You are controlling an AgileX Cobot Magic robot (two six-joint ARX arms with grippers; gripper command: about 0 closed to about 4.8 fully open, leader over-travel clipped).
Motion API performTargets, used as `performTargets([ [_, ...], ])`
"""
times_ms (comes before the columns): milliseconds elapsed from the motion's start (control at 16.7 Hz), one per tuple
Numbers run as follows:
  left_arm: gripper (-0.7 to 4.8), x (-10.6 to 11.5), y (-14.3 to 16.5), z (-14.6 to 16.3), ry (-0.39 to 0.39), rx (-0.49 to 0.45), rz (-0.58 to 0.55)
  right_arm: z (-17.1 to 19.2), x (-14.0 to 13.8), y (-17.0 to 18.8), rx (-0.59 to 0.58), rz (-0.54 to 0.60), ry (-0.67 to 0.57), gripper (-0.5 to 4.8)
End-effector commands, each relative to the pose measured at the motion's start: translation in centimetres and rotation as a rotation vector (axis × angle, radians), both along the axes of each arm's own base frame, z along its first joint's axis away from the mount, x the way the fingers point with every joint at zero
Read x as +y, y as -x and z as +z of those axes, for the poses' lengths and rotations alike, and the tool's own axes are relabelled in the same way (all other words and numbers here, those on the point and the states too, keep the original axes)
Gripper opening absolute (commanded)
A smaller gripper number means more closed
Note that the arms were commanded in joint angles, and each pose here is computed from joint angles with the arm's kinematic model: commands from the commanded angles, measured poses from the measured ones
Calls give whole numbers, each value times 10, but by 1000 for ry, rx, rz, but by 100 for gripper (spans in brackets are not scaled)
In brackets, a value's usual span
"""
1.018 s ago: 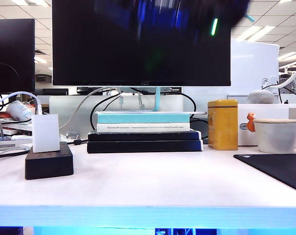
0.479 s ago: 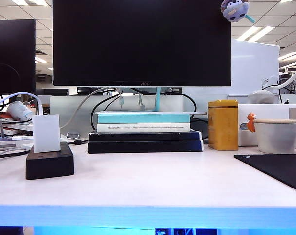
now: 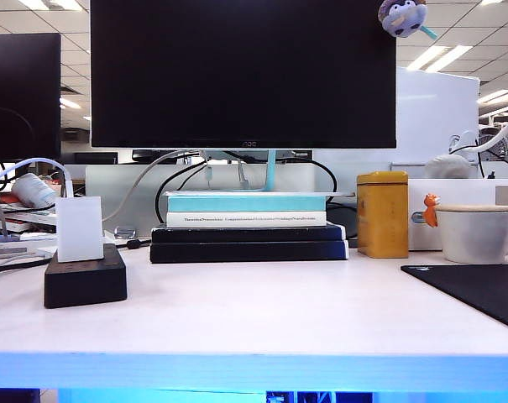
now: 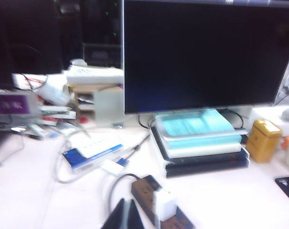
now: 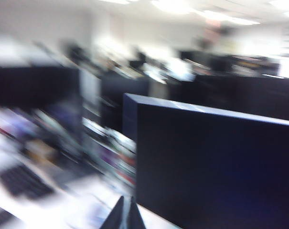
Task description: Plug the white charger into the left socket.
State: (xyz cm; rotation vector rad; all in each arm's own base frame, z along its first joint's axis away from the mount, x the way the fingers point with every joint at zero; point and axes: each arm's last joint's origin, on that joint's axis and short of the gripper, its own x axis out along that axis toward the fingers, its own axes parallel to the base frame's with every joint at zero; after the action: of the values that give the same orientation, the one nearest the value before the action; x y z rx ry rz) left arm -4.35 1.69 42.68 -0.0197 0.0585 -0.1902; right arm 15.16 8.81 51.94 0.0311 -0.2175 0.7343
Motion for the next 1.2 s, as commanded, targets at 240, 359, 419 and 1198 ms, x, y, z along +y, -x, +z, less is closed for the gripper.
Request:
performTargets([
  [240, -6, -31, -78, -62, 57, -32, -222, -15, -29, 46, 11, -174, 155, -3],
  [359, -6, -43, -112, -104, 82, -20, -251, -47, -35, 55, 42, -205, 182, -3],
  [419, -6, -45, -120, -118, 91, 6, -249, -63, -35, 55, 52, -217, 187, -3],
  [1198, -6, -54, -151, -248, -30, 188, -244, -340, -30, 37, 446, -303, 321, -3],
])
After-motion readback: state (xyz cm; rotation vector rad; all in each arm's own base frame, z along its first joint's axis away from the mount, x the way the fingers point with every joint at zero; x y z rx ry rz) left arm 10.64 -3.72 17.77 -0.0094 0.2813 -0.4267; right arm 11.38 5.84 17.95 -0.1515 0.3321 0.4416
